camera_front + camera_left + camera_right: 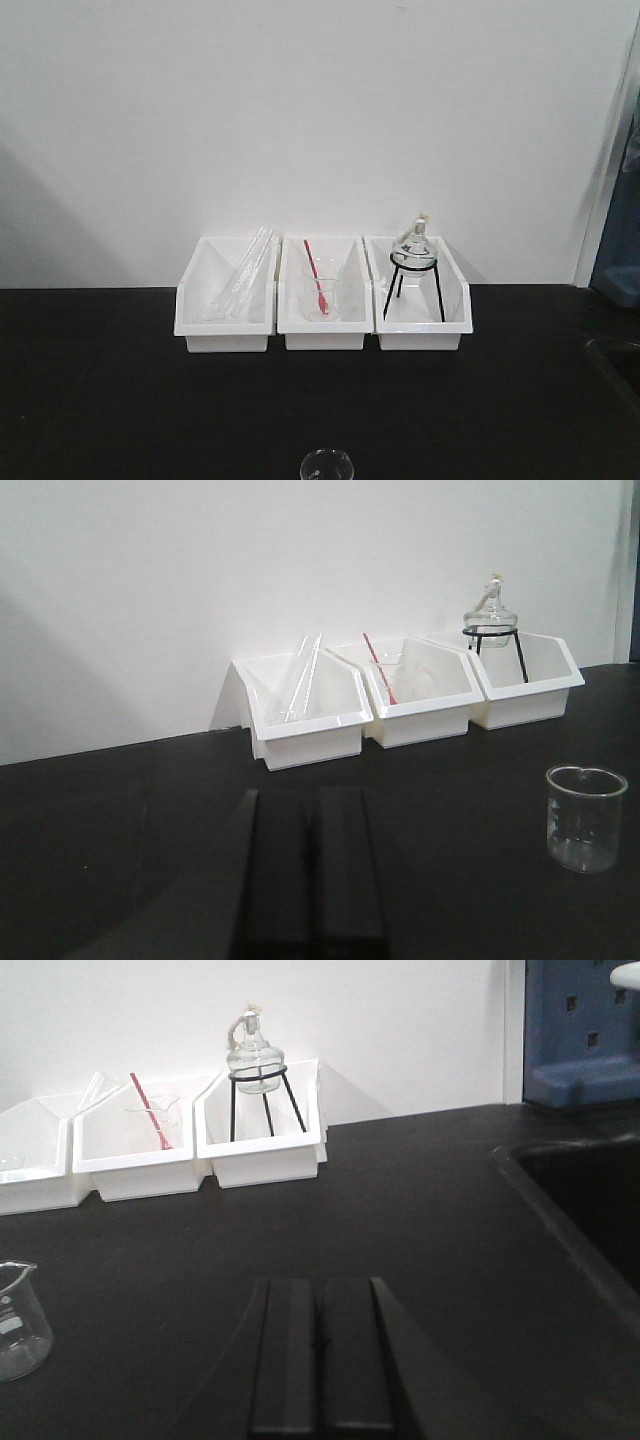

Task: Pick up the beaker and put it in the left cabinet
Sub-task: 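Move the right gripper toward the clear glass beaker on the bench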

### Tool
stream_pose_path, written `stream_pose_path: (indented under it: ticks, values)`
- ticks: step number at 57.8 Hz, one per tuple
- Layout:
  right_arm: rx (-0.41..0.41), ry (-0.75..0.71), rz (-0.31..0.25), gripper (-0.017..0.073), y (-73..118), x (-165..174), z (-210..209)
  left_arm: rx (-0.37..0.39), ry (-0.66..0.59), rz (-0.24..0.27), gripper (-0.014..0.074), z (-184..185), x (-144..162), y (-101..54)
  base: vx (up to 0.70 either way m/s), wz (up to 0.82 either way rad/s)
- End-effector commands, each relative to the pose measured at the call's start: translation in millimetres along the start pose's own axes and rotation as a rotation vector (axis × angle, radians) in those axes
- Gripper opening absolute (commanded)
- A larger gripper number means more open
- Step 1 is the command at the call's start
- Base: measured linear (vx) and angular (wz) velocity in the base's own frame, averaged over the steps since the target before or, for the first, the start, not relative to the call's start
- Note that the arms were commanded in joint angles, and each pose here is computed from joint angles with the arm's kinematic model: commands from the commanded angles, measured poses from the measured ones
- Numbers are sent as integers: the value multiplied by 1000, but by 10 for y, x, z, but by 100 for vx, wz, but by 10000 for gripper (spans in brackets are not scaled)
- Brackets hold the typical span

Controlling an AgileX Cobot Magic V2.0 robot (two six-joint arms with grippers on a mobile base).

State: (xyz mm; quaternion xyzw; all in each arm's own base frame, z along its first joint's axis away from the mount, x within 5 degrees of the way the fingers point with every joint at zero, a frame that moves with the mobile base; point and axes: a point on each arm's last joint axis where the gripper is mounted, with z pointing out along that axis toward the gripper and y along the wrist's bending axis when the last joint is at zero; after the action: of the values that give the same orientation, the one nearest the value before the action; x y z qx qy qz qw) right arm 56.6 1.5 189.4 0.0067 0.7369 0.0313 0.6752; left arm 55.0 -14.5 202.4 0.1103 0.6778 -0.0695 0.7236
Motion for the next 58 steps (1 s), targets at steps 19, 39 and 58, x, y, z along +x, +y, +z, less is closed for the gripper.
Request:
stream_pose_path:
  ticks: [19,39,58]
  values:
    - [-35,-337,-107,-6,85,-941,-52,-5,-87,-11,1,-13,-32,3,0,0]
    - [-83,-306,-121,-6,179,-1580,826,-5,-87,-11,1,-13,-32,3,0,0]
    - [-112,-245,-99,0,197,-1378,1277,-5,-87,-11,1,-13,-32,3,0,0]
